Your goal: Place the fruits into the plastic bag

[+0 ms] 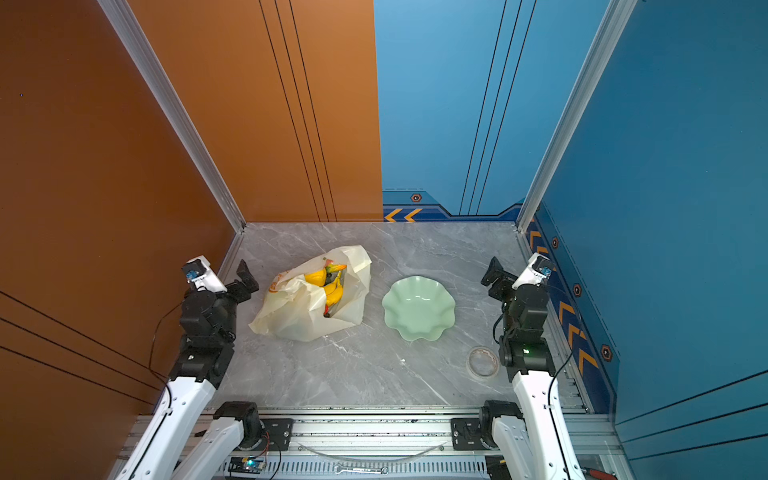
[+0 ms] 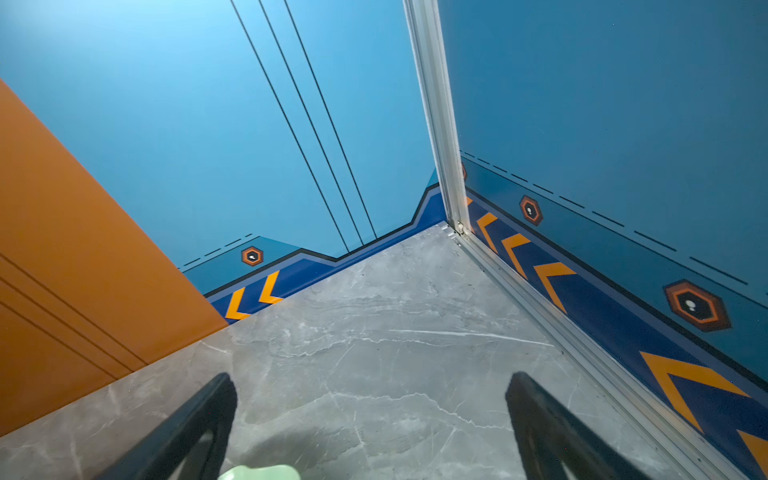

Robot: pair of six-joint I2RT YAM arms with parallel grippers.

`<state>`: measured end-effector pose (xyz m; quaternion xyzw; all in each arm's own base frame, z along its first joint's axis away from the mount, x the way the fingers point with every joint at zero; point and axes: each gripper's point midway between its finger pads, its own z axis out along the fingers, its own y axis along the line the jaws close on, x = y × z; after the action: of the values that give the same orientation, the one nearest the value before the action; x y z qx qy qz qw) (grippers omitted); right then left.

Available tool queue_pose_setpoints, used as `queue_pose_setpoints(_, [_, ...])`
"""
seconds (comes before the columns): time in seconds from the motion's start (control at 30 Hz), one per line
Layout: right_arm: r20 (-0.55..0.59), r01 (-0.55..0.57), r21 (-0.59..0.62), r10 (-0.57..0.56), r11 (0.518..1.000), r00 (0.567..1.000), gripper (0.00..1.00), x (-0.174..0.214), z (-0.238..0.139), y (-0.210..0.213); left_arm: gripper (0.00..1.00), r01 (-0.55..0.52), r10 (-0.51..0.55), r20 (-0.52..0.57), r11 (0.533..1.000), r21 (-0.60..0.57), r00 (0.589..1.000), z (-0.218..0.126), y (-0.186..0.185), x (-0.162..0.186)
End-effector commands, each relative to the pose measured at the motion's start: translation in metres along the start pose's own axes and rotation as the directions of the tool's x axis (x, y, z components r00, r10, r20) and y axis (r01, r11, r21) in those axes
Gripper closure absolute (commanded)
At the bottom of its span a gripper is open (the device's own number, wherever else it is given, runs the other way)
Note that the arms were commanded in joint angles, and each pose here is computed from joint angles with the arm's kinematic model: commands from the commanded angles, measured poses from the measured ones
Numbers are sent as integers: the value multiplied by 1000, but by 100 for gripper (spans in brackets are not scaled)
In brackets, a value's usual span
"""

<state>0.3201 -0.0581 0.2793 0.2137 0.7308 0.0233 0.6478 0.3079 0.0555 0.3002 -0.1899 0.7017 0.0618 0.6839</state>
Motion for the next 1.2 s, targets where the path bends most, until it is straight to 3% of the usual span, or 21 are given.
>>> queue_pose_setpoints(0.0, [-28, 34, 2, -34, 999, 999, 0, 25, 19, -11, 2, -38, 37, 31, 999, 31, 999, 8, -10, -1])
queue_pose_setpoints(0.37, [-156, 92, 18, -88, 996, 984, 0, 108, 60, -35, 2, -79, 79, -70, 997, 7, 994, 27, -10, 51])
queue_pose_setpoints(0.67, [-203, 136, -43, -142, 990, 969, 0, 134, 84, -28, 2, -184, 183, -125, 983, 8, 975, 36, -4, 80])
queue_pose_setpoints(1.17, [-274, 155, -72, -169, 985, 947, 0, 164, 104, -23, 2, -209, 201, -190, 978, -24, 961, 49, 8, 112])
